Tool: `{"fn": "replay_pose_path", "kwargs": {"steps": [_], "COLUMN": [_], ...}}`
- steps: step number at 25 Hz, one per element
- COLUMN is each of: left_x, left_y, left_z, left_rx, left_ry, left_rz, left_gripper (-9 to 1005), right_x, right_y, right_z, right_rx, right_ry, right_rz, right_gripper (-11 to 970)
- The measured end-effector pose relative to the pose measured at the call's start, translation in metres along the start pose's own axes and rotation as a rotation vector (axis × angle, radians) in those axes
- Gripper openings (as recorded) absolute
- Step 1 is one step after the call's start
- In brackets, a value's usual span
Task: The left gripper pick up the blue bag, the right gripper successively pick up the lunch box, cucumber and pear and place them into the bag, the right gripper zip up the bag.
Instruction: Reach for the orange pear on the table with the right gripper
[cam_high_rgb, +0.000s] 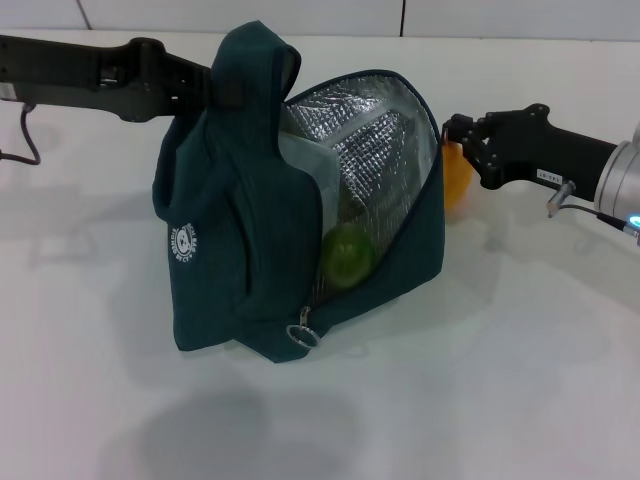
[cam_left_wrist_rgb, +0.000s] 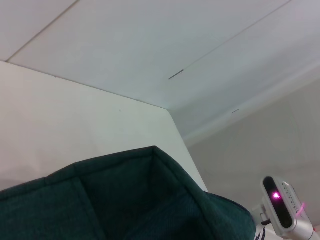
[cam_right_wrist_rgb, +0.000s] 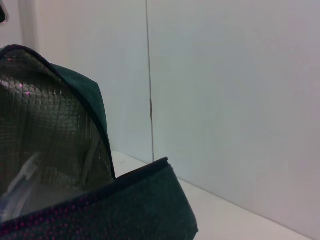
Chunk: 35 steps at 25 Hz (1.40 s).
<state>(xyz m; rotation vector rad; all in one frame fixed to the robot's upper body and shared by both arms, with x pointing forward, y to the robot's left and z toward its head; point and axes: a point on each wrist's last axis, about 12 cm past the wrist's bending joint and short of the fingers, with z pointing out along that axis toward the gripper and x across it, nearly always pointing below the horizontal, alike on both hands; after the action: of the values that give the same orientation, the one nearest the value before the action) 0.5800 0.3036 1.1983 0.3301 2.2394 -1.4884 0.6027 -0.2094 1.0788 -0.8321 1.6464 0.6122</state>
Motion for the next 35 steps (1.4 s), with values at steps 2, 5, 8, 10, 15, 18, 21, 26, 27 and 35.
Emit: {"fn": "replay_pose_path", "kwargs": {"steps": [2, 5, 8, 10, 15, 18, 21, 26, 27, 35], "left_x": [0.000, 0.000, 0.000, 0.000, 0.002, 0.002, 0.003, 0.003, 0.003, 0.003], "left_y": [0.000, 0.000, 0.000, 0.000, 0.001, 0.001, 0.001, 0.001, 0.001, 0.001], "left_z": [0.000, 0.000, 0.000, 0.000, -0.001, -0.002, -0.002, -0.002, -0.002, -0.002], "left_rx": [0.000, 0.000, 0.000, 0.000, -0.001, -0.002, -0.002, -0.001, -0.001, 0.000], "left_ry": [0.000, 0.000, 0.001, 0.001, 0.000, 0.000, 0.001, 0.002, 0.002, 0.000], "left_rz": [0.000, 0.000, 0.001, 0.001, -0.003, -0.004, -0.004, -0.005, -0.005, -0.005], "left_gripper": [45, 45, 45, 45, 45, 45, 45, 45, 45, 45], "right_x": [0.000, 0.000, 0.000, 0.000, -0.002, -0.006, -0.009, -0.007, -0.005, 0.005], "right_y": [0.000, 0.000, 0.000, 0.000, -0.001, -0.003, -0.004, -0.004, -0.003, 0.006], "right_z": [0.000, -0.001, -0.002, -0.002, -0.010, -0.019, -0.024, -0.028, -0.028, -0.030], "right_rx": [0.000, -0.001, 0.001, 0.002, 0.018, 0.040, 0.046, 0.051, 0.050, 0.008], "right_ry": [-0.001, -0.005, -0.007, -0.011, -0.061, -0.114, -0.141, -0.148, -0.146, -0.135], "right_rz": [-0.001, -0.005, -0.007, -0.004, 0.022, 0.043, 0.048, 0.061, 0.067, 0.086], "right_gripper": [87, 37, 2, 1, 12, 31, 51, 83, 89, 141]}}
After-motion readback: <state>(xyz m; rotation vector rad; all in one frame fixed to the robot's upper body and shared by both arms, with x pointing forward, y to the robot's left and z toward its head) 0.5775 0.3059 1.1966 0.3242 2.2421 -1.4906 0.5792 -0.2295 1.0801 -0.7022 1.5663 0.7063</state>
